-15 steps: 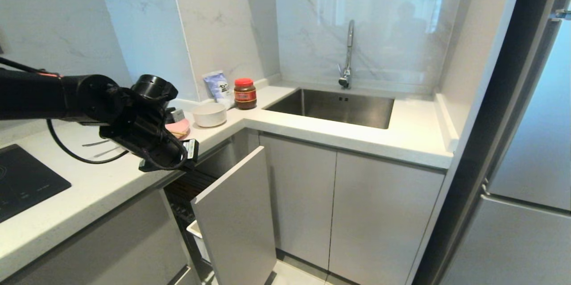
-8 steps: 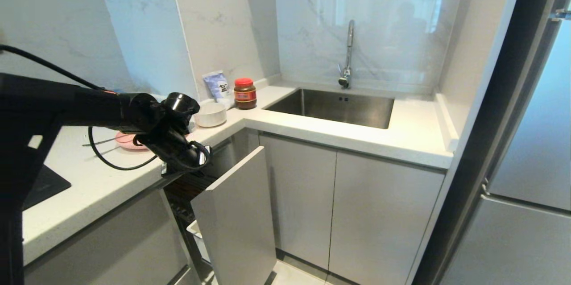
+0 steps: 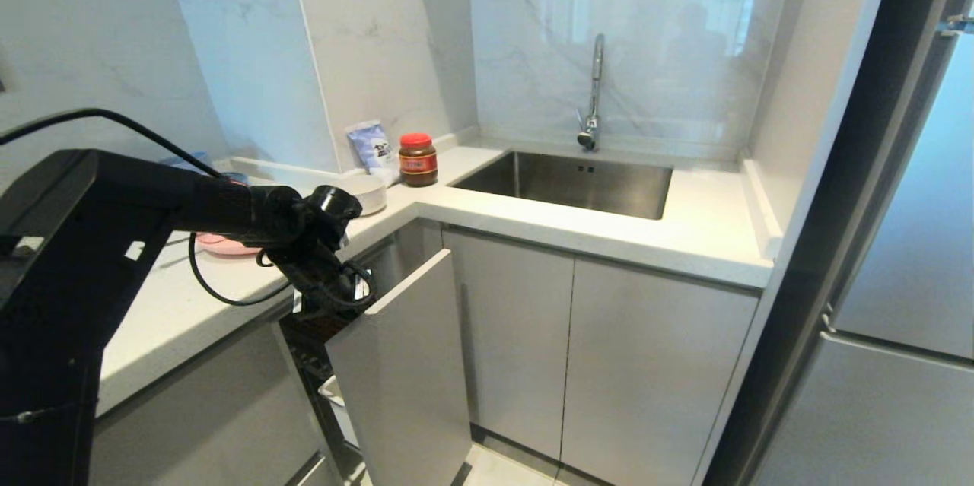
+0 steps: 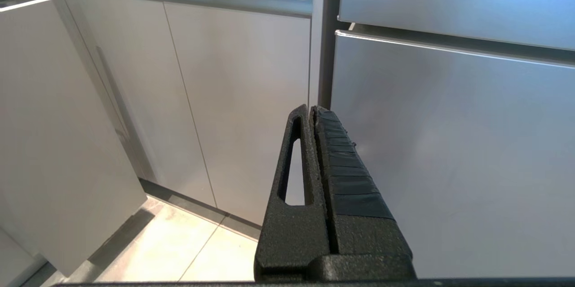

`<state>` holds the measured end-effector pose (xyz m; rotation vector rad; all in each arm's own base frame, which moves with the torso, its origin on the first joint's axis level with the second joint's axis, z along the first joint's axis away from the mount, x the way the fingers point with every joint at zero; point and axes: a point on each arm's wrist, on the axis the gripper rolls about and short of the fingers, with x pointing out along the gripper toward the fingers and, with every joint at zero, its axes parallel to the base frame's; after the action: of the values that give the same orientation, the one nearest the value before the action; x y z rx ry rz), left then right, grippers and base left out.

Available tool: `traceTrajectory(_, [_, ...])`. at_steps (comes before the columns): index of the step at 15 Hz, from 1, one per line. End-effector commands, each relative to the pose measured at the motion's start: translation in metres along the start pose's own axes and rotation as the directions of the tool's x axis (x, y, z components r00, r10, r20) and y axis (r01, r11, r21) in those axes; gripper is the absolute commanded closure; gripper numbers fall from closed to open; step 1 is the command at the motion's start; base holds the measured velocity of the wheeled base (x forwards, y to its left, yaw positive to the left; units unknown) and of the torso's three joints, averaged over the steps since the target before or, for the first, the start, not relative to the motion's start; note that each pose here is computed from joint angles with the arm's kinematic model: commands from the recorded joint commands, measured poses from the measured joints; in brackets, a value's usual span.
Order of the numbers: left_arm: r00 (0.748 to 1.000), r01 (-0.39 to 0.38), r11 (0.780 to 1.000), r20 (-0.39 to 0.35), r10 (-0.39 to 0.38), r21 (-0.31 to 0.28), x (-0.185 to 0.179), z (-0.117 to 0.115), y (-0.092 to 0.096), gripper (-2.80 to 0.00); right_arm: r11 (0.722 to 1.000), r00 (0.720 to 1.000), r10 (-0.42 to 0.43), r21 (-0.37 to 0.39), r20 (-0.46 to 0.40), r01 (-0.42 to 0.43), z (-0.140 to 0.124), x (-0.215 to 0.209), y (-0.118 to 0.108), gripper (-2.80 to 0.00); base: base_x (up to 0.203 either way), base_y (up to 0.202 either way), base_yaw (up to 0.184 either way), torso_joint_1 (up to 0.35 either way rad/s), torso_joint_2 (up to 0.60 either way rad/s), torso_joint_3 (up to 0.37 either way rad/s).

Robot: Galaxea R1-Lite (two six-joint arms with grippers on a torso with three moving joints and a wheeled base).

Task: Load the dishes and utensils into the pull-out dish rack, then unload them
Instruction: Open the cupboard

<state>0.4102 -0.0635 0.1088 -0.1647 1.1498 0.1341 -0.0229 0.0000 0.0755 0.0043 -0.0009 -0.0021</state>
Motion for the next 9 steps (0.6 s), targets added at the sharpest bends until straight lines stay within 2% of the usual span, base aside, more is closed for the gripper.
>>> traceTrajectory(1, [1.0,-0.001,1.0,-0.024,0.001,0.007,0.005,-0.004,-0.005,0.0,1.0,1.0,0.0,0.0,0.002,0.0,-0.001,0.0,0.0,0.0,0.0,0.0,0.0,0.0,0.0,0.0])
traceTrajectory(9, [0.997,0.045,0.997,-0.071,-0.04,0.065,-0.002,-0.04,-0.057,0.0,1.0,1.0,-0.001,0.0,0.002,0.001,-0.001,0.0,0.0,0.0,0.0,0.0,0.0,0.0,0.0,0.0])
